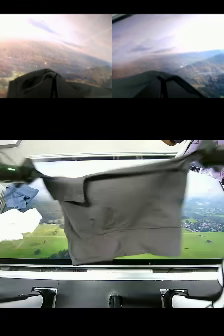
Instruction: Fold the clothes and pants, and hang the long-sleeved shirts on hangers.
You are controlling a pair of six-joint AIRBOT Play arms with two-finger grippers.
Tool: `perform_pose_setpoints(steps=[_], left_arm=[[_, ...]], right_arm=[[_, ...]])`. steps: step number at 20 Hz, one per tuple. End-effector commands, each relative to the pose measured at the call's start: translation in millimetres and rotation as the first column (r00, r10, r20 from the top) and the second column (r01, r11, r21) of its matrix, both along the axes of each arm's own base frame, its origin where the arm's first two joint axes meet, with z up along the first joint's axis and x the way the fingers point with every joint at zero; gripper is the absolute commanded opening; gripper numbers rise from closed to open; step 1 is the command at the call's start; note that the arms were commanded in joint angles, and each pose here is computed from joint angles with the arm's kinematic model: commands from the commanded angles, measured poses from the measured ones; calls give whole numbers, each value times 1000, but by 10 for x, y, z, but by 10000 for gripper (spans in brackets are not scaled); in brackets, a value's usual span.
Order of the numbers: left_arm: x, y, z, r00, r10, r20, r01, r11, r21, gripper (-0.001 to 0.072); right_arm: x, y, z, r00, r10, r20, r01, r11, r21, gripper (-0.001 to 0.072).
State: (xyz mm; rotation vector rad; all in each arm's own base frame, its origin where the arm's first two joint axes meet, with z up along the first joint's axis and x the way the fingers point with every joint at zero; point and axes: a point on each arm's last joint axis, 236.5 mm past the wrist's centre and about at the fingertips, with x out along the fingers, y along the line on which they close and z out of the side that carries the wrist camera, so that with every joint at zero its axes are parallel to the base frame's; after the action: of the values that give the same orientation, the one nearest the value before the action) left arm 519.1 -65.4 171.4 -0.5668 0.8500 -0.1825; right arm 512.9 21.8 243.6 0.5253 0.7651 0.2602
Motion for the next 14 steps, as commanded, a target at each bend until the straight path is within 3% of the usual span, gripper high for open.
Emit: perform_pose_setpoints(steps=[1, 7, 8, 9, 10, 11, 14], left_arm=[[546, -316, -1157, 995, -15, -103, 10, 999, -43, 19], [867, -601, -1941, 992, 23, -125, -34, 995, -90, 20], [862, -603, -1911, 992, 23, -127, -36, 994, -102, 25], [834, -576, -1848, 991, 16, -137, -31, 993, -111, 98], [789, -514, -1747, 989, 2, -150, -20, 993, -114, 270], [728, -421, -1620, 987, -9, -163, -10, 993, -117, 347], [340, 133, -1196, 976, -29, -215, 18, 998, -54, 346]], right_arm=[[520, 232, -1387, 976, 59, -210, -63, 998, -15, 31], [944, 706, -2466, 960, 53, -274, -52, 999, 12, 33], [933, 733, -2474, 958, 57, -280, -54, 998, 19, 64], [906, 739, -2430, 956, 62, -285, -56, 998, 31, 181], [840, 681, -2352, 952, 71, -297, -64, 997, 35, 295], [734, 550, -2241, 947, 90, -307, -87, 996, 24, 314], [191, -32, -1957, 907, 191, -375, -225, 973, -49, 316]])
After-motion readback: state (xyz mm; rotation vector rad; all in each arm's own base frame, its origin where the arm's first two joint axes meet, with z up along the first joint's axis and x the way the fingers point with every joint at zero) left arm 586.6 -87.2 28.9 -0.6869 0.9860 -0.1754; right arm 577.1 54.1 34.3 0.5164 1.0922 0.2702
